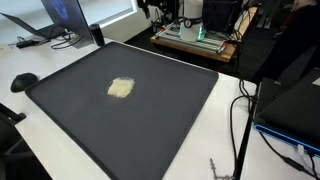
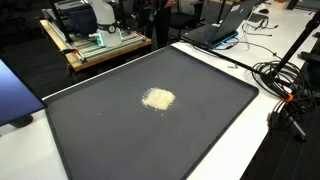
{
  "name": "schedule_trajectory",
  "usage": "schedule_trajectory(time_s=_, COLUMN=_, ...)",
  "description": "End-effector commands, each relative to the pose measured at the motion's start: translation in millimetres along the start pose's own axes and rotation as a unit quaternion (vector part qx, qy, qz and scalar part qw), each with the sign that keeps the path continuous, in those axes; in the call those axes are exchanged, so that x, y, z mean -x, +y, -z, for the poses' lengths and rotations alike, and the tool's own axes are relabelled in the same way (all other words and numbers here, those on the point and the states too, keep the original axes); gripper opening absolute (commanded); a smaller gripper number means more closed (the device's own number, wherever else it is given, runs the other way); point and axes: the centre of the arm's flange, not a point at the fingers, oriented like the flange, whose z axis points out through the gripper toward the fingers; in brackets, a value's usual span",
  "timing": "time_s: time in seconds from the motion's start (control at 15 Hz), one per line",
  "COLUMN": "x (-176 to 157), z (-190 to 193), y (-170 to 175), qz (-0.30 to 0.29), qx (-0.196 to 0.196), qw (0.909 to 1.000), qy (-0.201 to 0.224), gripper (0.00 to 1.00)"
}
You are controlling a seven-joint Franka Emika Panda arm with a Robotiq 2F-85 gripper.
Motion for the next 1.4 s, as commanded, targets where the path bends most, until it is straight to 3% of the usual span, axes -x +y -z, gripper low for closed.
schedule_trajectory(time_s=0.0, x=0.0, z=0.0, y=0.0, qz=0.0, qx=0.0, qw=1.0, qy=0.0, gripper=1.0)
schedule_trajectory(time_s=0.47, x=0.0, z=0.0, y=0.0, qz=0.0, qx=0.0, qw=1.0, qy=0.0, gripper=1.0)
schedule_trajectory(time_s=0.93, x=-66.0, z=20.0, y=-1.9, qz=-0.007, qx=0.092, qw=0.9957, qy=0.004, gripper=1.0)
schedule_trajectory(time_s=1.33, x=-129.5, z=1.5, y=-12.8, qz=-0.035, qx=0.139, qw=0.9897, qy=0.005, gripper=1.0)
